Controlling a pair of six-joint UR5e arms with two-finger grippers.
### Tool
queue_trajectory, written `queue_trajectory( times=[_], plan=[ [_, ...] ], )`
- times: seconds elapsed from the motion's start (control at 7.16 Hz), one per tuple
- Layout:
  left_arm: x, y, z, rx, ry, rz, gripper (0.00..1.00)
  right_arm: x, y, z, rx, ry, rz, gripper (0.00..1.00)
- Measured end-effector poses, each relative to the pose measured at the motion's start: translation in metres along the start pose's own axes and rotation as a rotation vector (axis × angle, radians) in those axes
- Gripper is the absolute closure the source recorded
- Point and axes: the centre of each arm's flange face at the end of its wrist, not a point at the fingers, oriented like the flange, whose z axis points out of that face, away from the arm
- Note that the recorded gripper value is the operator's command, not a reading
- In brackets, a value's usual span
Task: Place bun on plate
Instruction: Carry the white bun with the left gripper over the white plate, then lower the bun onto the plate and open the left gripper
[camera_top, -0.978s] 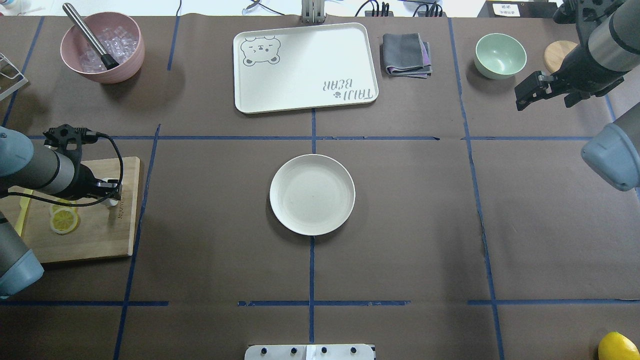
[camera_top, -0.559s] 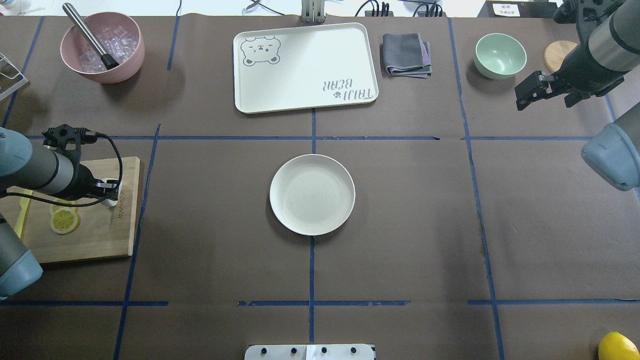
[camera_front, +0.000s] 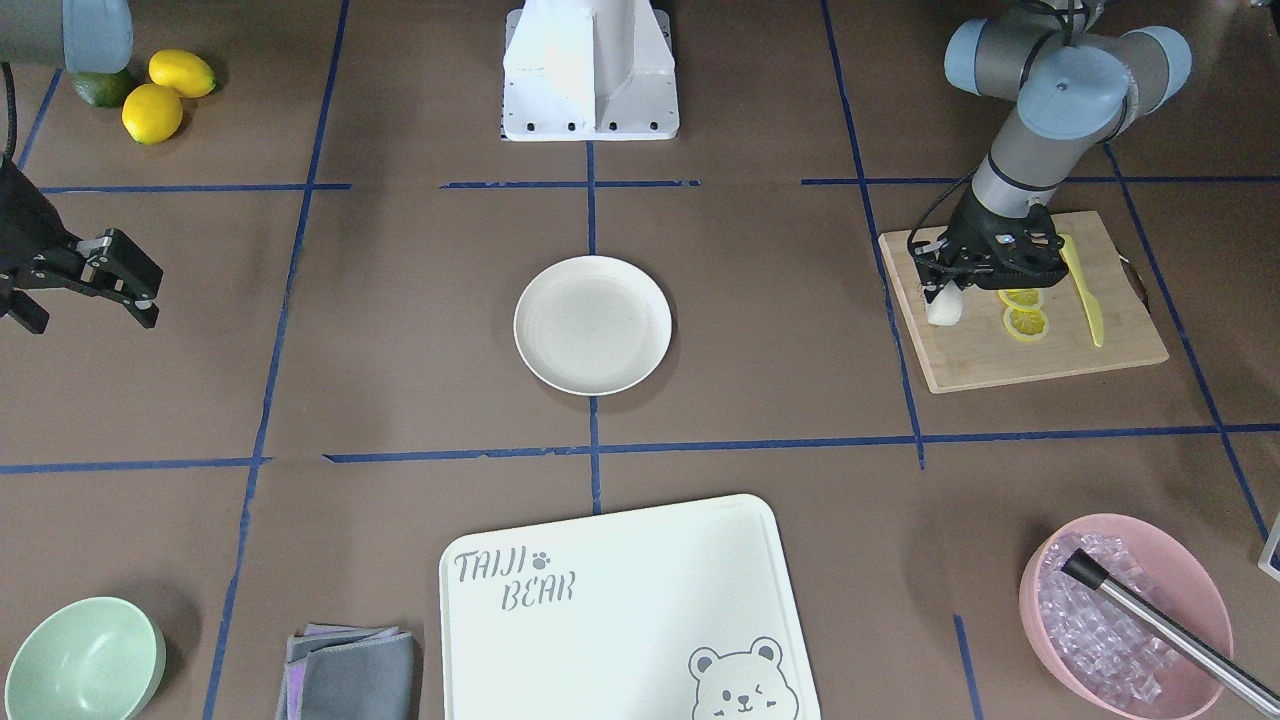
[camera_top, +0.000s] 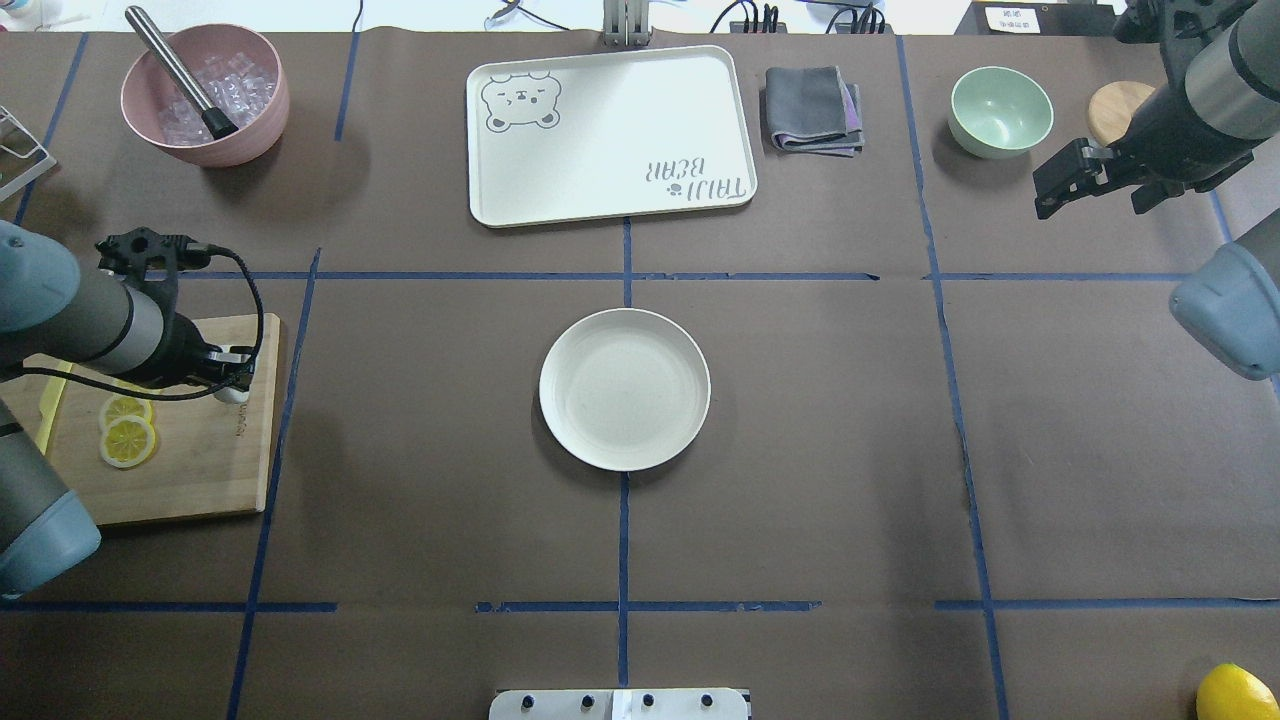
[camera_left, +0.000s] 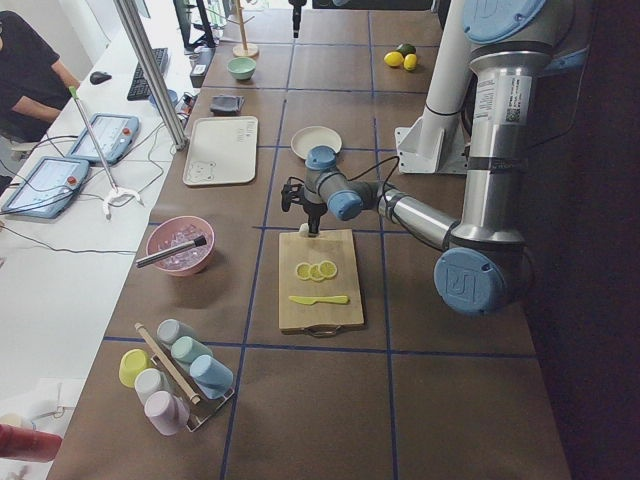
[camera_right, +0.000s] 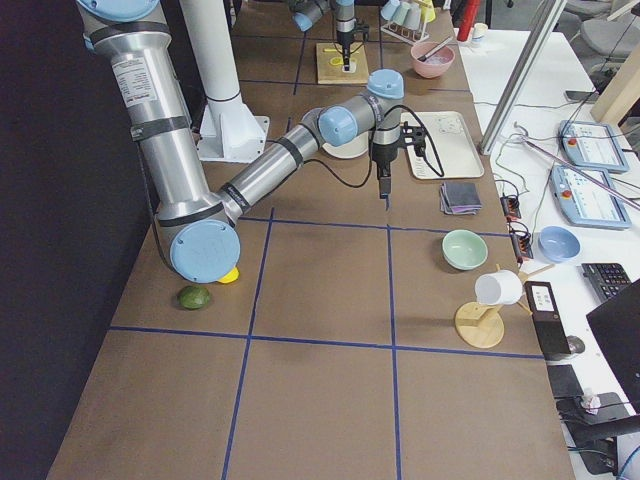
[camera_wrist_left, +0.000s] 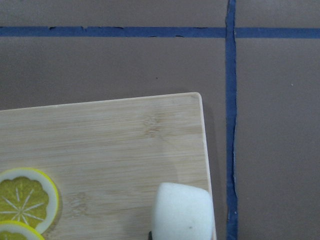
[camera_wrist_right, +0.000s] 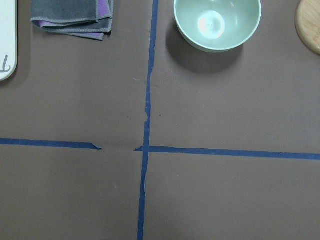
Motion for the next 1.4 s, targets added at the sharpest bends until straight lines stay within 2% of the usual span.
queue_trajectory(
  times=[0.28, 0.56, 0.84, 1.12, 1.4],
  plan=[
    [0.102, -0.001, -0.032, -0.04, -0.009, -0.064, 0.68, 0.002, 0.001, 0.0, 0.0, 0.001, 0.003, 0.0],
    [0.225, 0.018, -0.027, -0.085, 0.014, -0.145, 0.68, 0.009, 0.002, 0.0, -0.001, 0.005, 0.012, 0.0],
    [0.333, 0.022, -0.019, -0.082, 0.027, -0.173, 0.68, 0.017, 0.004, 0.003, -0.005, 0.011, 0.02, 0.0],
    [0.398, 0.009, -0.011, -0.082, 0.028, -0.183, 0.68, 0.021, 0.006, 0.006, -0.01, 0.015, 0.024, 0.0],
    [0.411, -0.002, 0.019, -0.065, 0.039, -0.179, 0.67, 0.022, 0.006, 0.005, -0.009, 0.015, 0.026, 0.0]
  ],
)
